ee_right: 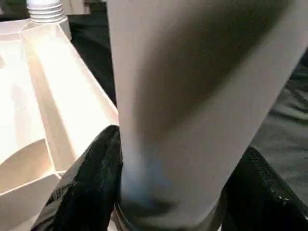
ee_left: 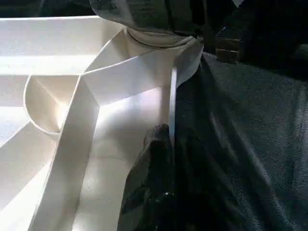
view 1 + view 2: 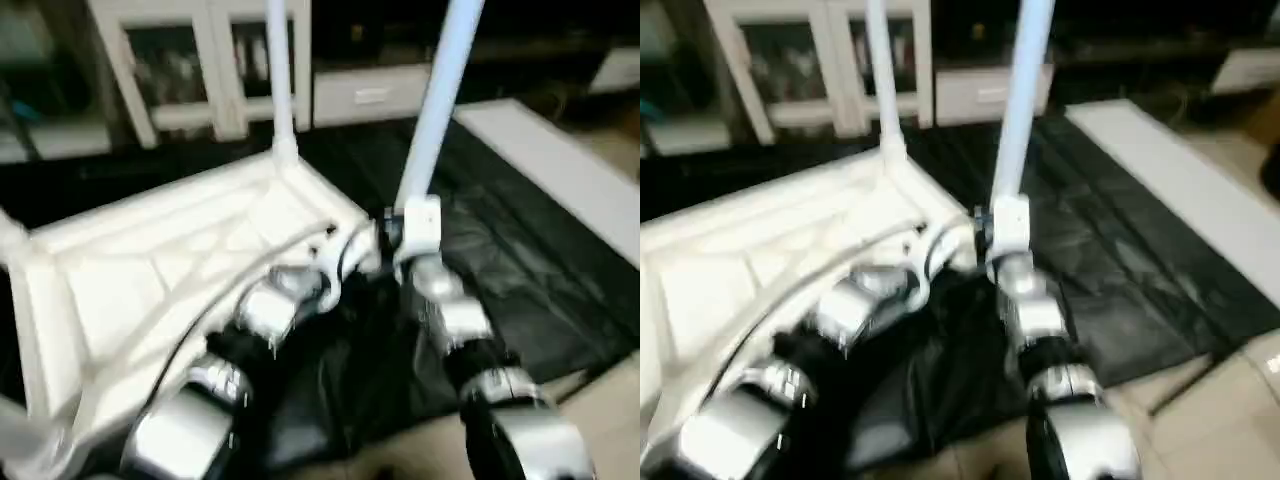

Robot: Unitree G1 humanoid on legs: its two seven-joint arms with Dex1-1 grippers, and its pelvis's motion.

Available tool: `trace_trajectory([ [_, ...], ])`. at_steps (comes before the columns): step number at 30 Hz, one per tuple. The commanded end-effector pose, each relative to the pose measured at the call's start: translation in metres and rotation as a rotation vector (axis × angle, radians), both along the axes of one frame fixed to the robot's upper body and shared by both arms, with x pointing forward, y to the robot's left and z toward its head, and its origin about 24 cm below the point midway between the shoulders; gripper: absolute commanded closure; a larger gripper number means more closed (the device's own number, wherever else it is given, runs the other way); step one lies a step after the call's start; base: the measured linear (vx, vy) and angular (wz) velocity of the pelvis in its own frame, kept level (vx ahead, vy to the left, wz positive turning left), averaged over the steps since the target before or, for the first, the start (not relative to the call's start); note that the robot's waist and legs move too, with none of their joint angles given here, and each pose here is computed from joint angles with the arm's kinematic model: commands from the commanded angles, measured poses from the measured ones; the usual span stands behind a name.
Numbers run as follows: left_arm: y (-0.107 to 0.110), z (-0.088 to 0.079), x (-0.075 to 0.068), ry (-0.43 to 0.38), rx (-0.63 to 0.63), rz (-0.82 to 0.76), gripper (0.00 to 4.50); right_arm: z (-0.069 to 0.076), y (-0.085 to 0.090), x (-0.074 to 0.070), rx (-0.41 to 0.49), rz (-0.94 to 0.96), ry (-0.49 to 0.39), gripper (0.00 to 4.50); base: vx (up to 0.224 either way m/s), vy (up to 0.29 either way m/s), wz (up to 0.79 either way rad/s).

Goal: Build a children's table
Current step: Rotate leg to tighten

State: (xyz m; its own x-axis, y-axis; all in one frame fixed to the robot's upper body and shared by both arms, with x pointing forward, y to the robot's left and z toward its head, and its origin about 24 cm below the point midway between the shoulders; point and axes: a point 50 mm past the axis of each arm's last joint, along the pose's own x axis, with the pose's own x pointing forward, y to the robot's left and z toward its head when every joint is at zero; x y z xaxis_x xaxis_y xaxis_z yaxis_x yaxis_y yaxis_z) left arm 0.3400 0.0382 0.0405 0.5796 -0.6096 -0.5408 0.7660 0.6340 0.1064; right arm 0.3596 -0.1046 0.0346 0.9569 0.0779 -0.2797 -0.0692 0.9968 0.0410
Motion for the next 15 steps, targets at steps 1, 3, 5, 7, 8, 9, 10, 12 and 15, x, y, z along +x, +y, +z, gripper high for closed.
trace_trajectory([
  [1,0.021,0.008,0.014,-0.101,0.045,0.129,4.5,0.003,0.021,-0.005,0.057,0.102,-0.046,1.32,0.0,0.0,0.0],
  [3,0.025,0.008,0.012,-0.1,0.045,0.112,4.5,0.009,0.02,-0.006,0.075,0.149,-0.084,1.18,0.0,0.0,0.0],
  [5,0.032,0.008,0.008,-0.094,0.044,0.064,4.5,0.019,0.013,-0.013,0.067,0.236,-0.14,0.97,0.0,0.0,0.0],
  [7,0.035,0.008,0.005,-0.092,0.041,0.031,4.5,0.019,0.009,-0.016,0.062,0.267,-0.144,0.83,-0.004,-0.006,-0.09],
  [8,0.035,0.008,0.005,-0.092,0.041,0.029,4.5,0.019,0.008,-0.016,0.062,0.269,-0.144,0.72,0.0,0.0,0.0],
  [9,0.037,0.008,0.001,-0.09,0.038,-0.004,4.5,0.019,0.005,-0.02,0.063,0.301,-0.142,0.65,0.0,0.0,0.0],
  [10,0.04,0.008,-0.003,-0.086,0.034,-0.032,4.5,0.019,0.002,-0.024,0.068,0.343,-0.135,0.53,0.0,0.0,0.0],
  [12,0.041,0.008,-0.004,-0.084,0.033,-0.041,4.5,0.019,0.001,-0.026,0.07,0.359,-0.133,0.32,0.0,0.0,0.0],
  [15,0.046,0.006,-0.012,-0.071,0.029,-0.099,4.5,0.021,-0.007,-0.033,0.059,0.434,-0.128,0.22,0.011,-0.023,0.03],
])
